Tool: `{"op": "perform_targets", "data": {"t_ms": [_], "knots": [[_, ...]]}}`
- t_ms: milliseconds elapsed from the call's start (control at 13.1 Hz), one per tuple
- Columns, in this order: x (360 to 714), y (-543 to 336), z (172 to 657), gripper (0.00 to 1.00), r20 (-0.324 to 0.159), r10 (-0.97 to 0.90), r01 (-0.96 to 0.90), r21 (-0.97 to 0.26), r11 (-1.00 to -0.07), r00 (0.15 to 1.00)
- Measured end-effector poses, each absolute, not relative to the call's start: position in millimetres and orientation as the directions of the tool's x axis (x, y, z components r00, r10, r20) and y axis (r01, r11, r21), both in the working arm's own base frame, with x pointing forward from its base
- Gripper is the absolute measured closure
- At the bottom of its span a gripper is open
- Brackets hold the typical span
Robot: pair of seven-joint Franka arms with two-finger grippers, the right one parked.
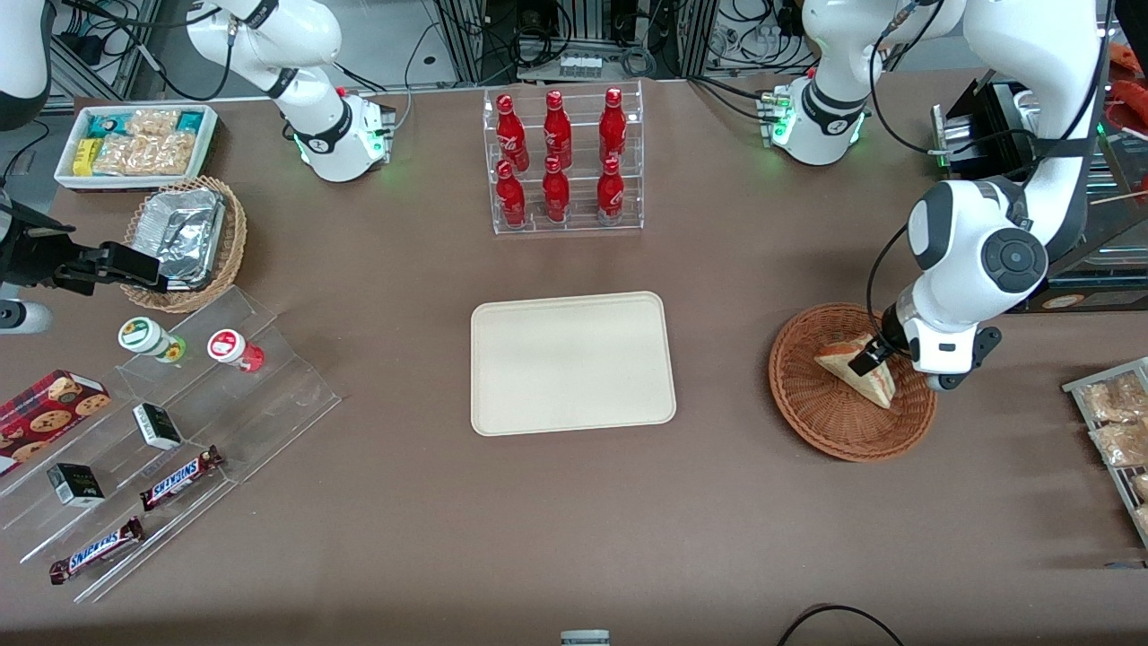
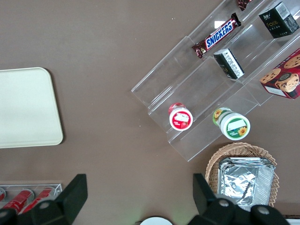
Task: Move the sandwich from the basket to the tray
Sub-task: 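Lower the open left gripper and close it on the sandwich, then lift the sandwich and carry it over the cream tray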
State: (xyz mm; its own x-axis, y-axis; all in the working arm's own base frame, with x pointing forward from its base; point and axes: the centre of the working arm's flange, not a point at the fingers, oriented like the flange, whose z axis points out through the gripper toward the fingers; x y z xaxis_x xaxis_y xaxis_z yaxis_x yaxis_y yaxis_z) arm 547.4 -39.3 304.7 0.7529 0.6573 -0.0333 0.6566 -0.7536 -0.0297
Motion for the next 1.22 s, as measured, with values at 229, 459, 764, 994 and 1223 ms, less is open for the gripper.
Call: {"op": "perform_targets", "data": {"t_ms": [229, 459, 764, 994, 1223], "knots": [[544, -36, 294, 0.0, -0.013, 0.669, 0.669, -0.009, -0.743, 0.743], [540, -35, 270, 0.0, -0.013, 0.698, 0.698, 0.0, -0.716, 0.716], [540, -35, 254, 0.01, -0.029, 0.719, 0.72, 0.002, -0.694, 0.694], [541, -35, 249, 0.32, -0.038, 0.747, 0.748, 0.012, -0.664, 0.664], [540, -35, 249, 0.62, -0.04, 0.752, 0.753, 0.01, -0.658, 0.658]]}}
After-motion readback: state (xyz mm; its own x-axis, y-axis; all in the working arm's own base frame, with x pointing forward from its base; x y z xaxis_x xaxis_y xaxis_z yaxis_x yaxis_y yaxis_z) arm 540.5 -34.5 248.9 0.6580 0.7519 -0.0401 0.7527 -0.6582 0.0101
